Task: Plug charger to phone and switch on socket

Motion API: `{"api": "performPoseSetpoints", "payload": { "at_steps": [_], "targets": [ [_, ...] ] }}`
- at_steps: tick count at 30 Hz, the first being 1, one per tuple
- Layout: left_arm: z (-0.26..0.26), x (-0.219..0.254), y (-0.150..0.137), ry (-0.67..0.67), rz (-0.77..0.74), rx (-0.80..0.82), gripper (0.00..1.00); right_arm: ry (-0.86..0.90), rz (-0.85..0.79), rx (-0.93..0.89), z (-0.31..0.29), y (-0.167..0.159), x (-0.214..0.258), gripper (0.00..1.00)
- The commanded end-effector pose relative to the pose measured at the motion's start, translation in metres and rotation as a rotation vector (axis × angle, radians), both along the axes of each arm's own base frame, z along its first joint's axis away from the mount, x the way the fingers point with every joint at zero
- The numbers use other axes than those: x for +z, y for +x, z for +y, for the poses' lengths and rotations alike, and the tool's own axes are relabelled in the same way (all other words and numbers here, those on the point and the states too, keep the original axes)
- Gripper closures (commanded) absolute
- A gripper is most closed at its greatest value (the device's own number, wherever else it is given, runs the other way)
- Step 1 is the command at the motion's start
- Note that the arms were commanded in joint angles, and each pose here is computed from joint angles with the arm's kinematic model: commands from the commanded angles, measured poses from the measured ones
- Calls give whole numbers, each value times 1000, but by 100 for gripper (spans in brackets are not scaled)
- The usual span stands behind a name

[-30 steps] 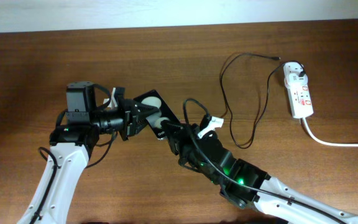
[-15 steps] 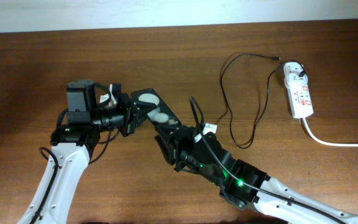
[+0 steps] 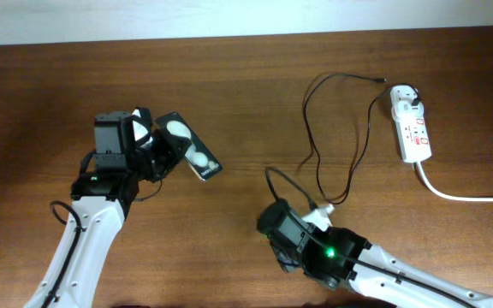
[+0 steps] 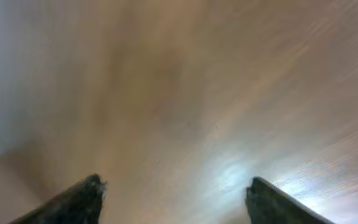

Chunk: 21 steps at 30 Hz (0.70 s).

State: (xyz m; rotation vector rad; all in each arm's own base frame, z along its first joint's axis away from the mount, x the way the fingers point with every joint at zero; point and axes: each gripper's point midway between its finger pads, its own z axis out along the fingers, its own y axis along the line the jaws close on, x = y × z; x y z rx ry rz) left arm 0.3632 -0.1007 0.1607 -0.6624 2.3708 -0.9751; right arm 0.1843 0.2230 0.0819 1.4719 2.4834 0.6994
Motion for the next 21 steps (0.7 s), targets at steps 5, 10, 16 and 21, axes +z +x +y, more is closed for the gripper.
{"api": "performPoseSetpoints", "payload": {
  "at_steps": [5, 10, 16, 21],
  "targets": [
    [-22, -39, 13, 121, 13, -73, 100, -183, 110, 7, -40, -27, -19, 1],
    [-54, -40, -14, -79, 136, -194, 100, -206, 126, 7, -46, -31, -21, 1],
    [-48, -47, -16, -26, 139, -194, 100, -206, 126, 7, -46, -31, -21, 1],
    [-39, -61, -23, -55, 286, -51, 100, -206, 126, 7, -46, -31, -21, 1]
  ]
}}
